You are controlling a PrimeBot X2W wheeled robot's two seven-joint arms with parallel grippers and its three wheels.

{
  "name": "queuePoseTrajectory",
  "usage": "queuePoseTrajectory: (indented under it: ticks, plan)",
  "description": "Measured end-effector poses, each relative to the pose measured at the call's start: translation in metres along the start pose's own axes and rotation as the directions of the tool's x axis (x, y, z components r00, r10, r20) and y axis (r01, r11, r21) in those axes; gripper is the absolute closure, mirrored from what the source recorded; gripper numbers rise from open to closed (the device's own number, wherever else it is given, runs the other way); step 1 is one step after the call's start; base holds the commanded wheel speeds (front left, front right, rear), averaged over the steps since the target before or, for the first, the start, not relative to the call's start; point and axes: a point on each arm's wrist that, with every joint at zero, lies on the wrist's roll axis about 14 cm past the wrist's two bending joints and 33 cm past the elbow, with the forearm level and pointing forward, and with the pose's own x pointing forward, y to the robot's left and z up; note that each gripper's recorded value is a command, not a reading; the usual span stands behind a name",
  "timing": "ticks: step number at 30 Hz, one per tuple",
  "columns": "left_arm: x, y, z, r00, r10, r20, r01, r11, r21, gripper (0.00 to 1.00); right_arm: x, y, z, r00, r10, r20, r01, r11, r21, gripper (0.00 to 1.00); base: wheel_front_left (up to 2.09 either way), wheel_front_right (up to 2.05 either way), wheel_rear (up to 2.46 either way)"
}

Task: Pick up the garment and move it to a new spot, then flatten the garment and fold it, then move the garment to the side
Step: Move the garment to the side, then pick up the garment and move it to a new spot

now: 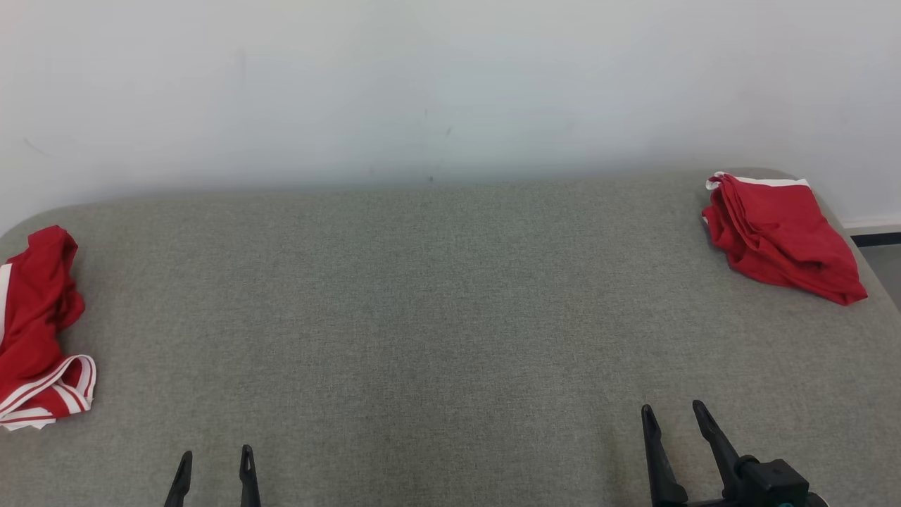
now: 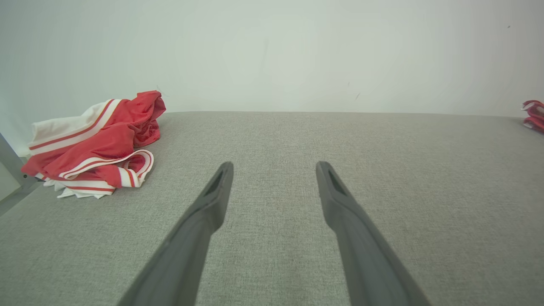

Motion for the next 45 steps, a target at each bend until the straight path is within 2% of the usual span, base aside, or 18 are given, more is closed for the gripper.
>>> queuePoseTrajectory:
  ticks: [45]
  plan:
    - [-0.0041,0.0083,-0.0023,1.0,0.026,-0.007,-0.026,1.0,0.0,0.0,0.0024,0.0065,-0.0026,1.0,0.02,-0.008,-0.02,1.0,0.004,0.0,0.0,0.0,0.0]
